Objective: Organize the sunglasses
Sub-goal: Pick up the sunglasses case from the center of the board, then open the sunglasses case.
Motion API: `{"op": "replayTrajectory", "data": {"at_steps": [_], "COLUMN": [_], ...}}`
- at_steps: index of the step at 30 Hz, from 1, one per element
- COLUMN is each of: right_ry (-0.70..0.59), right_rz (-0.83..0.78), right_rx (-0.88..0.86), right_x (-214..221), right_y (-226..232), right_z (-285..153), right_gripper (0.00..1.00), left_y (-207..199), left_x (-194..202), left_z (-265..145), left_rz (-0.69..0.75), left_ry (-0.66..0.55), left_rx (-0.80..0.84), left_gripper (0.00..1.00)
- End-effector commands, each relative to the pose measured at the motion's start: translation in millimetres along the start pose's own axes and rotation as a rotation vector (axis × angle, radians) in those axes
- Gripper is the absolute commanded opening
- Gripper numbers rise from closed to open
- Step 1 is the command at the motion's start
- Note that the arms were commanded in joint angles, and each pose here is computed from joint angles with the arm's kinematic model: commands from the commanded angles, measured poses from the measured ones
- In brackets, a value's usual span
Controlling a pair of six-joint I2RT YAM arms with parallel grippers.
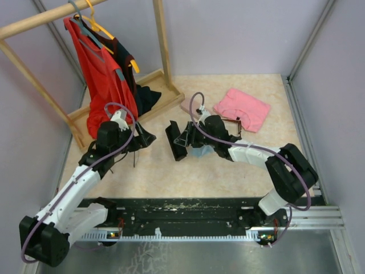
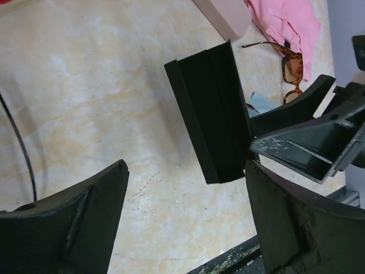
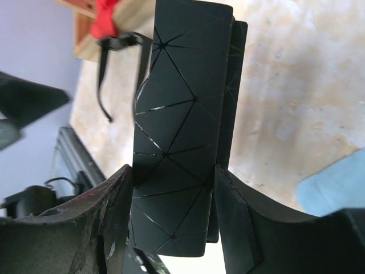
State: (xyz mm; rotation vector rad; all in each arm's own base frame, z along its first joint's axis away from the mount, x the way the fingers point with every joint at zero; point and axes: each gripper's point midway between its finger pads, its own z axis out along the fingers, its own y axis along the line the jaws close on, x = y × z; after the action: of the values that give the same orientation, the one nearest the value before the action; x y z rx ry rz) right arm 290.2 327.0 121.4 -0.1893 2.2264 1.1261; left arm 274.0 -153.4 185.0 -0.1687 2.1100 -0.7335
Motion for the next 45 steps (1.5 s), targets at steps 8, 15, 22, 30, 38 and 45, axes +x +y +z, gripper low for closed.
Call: {"op": "replayTrajectory", "data": {"at_steps": [8,15,22,30,38,45], "right_ry": [-0.303,-0.323,-0.323,-0.307,-0.3,-0.298], "right_rz": [0.143,0.15,0.143,0.148,0.157,0.138], "right_rx": [-0.356,-0.386,-0.408,-0.427,-0.434,-0.362], "right_x": [-55,-58,-59,-56,-53,-50], "right_y": [77,83,89,91,90,76], "right_z": [-40,-48,-53,-53,-50,-46], "right_gripper": [0.38,0.37,0.37,0.37,0.37,0.46], "left_y": [-33,-42,-44,-52,-58,-57], "left_x": [19,26,37,35,35,32], "left_z": [42,59,72,76,77,75], "left_rz": [-0.065,-0.067,-0.061,-0.055,-0.054,-0.042], "left_ry": [0.071,0.1,0.133,0.131,0.138,0.125], "left_rx": [0.124,0.133,0.131,0.172,0.202,0.195], "left_gripper": [0.84,0.74,0.6,0.45,0.45,0.19]}}
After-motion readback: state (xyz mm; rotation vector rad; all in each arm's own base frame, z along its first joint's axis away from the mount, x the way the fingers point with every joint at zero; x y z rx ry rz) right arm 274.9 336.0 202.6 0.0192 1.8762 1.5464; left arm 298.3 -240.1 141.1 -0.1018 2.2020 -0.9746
